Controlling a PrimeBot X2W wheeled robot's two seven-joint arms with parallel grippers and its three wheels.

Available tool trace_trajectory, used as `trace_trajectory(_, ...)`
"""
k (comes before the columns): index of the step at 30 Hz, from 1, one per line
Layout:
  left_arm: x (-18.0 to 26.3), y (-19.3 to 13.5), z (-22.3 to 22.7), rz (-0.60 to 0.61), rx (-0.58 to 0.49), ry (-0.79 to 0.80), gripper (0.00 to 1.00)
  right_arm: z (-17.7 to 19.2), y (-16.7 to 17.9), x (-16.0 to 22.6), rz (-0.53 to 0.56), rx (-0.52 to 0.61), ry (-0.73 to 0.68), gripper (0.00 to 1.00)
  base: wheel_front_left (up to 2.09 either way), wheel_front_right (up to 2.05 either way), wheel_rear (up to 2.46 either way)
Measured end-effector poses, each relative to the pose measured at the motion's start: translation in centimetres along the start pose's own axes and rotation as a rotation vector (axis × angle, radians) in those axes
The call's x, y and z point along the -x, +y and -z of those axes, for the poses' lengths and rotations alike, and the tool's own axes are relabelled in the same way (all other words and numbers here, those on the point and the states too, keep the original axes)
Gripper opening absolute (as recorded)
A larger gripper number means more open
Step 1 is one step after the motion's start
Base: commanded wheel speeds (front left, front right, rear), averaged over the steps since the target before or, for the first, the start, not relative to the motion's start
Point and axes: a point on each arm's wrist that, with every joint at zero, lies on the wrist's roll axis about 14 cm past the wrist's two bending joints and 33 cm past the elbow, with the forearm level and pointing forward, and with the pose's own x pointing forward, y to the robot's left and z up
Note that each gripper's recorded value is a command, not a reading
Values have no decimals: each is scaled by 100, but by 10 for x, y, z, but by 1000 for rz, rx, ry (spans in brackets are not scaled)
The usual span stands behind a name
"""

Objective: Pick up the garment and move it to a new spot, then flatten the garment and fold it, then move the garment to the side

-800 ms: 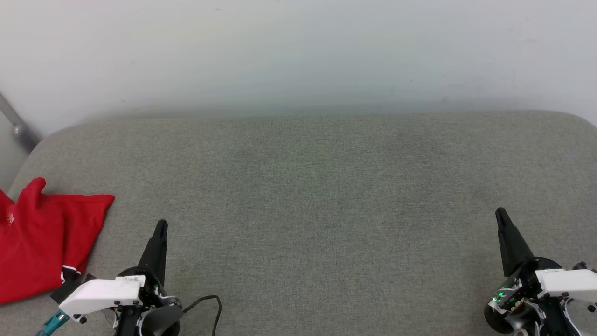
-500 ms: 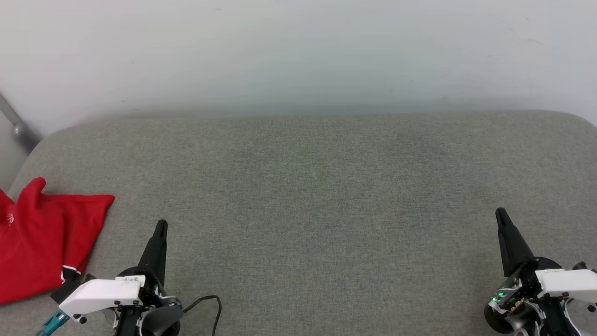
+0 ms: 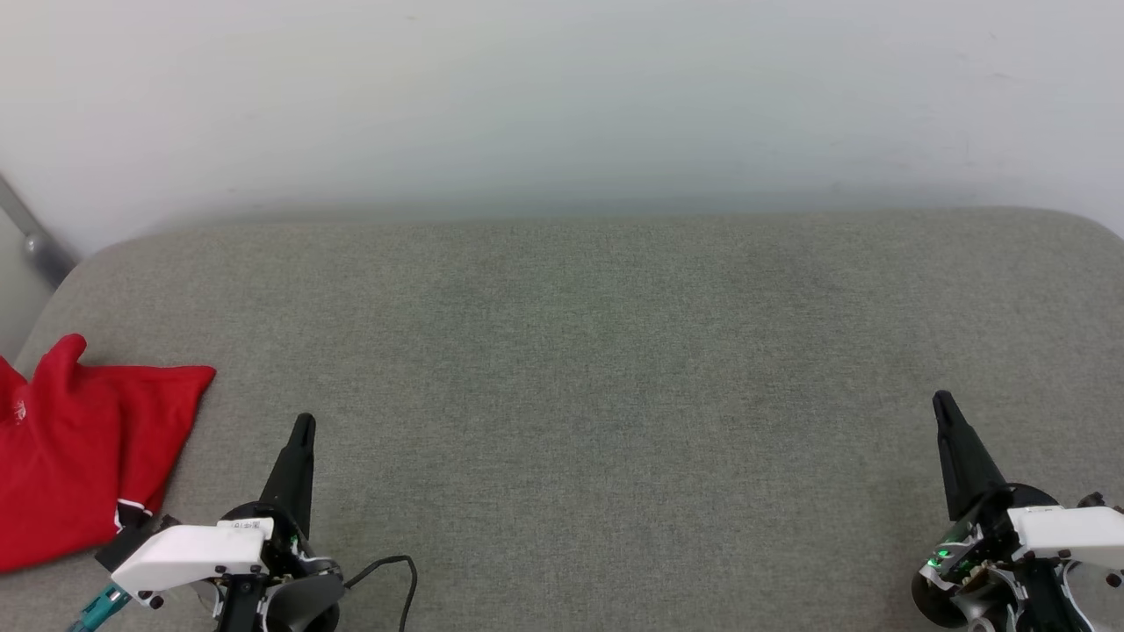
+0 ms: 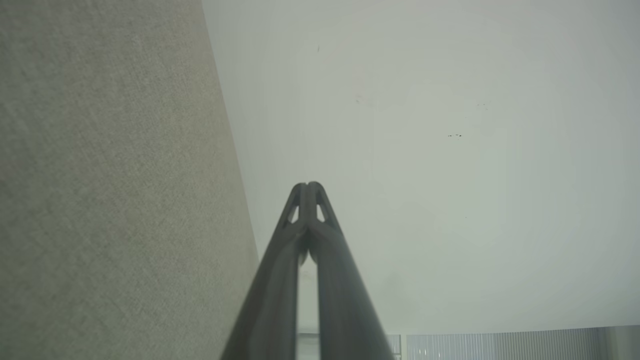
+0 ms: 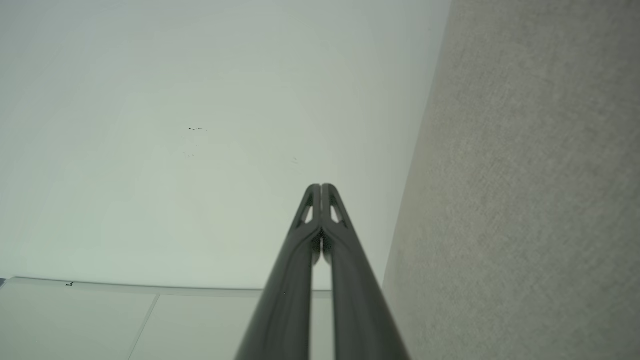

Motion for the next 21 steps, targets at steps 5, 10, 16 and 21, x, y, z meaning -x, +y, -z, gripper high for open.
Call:
trace_trajectory(5, 6, 14, 1, -43, 4, 1, 100, 0, -15, 6, 44, -3, -2, 100, 0, 0, 0)
trace_trajectory(10, 8, 18, 5, -53, 0, 2, 100, 1, -18, 9, 52, 5, -8, 100, 0, 0, 0)
trace_trajectory(16, 7, 11, 13, -33, -42, 14, 100, 6, -14, 7, 41, 55, -6, 100, 0, 0, 0)
trace_trajectory(21, 6, 6, 15, -18, -118, 14, 100, 10, -11, 6, 34, 135, -1, 100, 0, 0, 0)
